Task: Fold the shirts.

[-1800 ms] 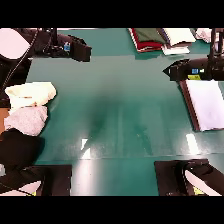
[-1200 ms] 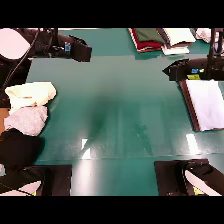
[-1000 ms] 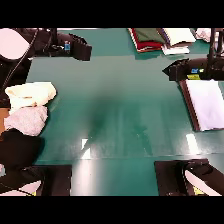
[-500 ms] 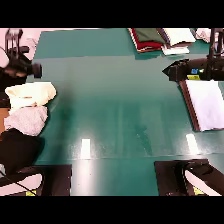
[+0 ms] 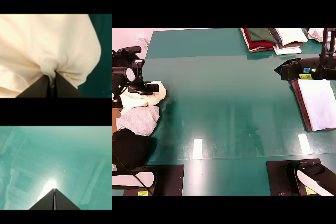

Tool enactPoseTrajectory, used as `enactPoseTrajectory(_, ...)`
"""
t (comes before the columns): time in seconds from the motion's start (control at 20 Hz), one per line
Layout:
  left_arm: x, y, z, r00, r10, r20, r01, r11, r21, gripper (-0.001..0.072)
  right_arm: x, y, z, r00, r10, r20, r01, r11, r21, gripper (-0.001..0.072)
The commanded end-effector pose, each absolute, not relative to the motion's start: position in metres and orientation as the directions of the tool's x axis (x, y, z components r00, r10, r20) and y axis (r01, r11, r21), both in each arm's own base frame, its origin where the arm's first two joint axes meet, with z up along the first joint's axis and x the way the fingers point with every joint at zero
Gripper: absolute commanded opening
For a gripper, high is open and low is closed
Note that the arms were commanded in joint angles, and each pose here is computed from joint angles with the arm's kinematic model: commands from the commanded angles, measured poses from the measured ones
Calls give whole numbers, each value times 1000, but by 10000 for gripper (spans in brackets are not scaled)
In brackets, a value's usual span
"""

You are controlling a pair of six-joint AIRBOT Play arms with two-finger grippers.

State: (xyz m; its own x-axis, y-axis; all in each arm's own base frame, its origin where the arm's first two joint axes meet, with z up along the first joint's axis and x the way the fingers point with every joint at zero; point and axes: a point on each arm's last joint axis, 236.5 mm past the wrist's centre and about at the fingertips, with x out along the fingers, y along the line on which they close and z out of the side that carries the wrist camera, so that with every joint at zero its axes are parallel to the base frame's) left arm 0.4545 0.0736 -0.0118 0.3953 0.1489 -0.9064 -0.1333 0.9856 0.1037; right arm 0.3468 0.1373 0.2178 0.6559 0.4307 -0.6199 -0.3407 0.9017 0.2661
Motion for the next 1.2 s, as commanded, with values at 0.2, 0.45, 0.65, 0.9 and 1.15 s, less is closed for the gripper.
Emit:
enactPoseTrajectory(0.2, 457, 28, 295, 885, 111, -452, -60, 990, 126, 25, 357, 132, 318, 804, 428, -414, -375, 904, 206, 17)
enactPoseTrajectory(0.45, 383, -82, 388, 943, -156, -294, 207, 966, 153, 24, 348, 125, 405, 885, 419, -202, -393, 906, 159, 17)
enactPoseTrajectory(0.65, 360, -214, 337, 795, -423, -435, 522, 843, 133, 25, 337, 123, 437, 898, 421, -131, -403, 904, 143, 17)
enactPoseTrajectory(0.9, 311, -394, 228, 476, -638, -605, 844, 526, 108, 411, 334, 124, 431, 889, 428, -162, -408, 902, 143, 17)
enactPoseTrajectory(1.15, 379, -354, 182, 557, -479, -678, 711, 697, 92, 619, 331, 125, 421, 878, 433, -205, -411, 900, 144, 17)
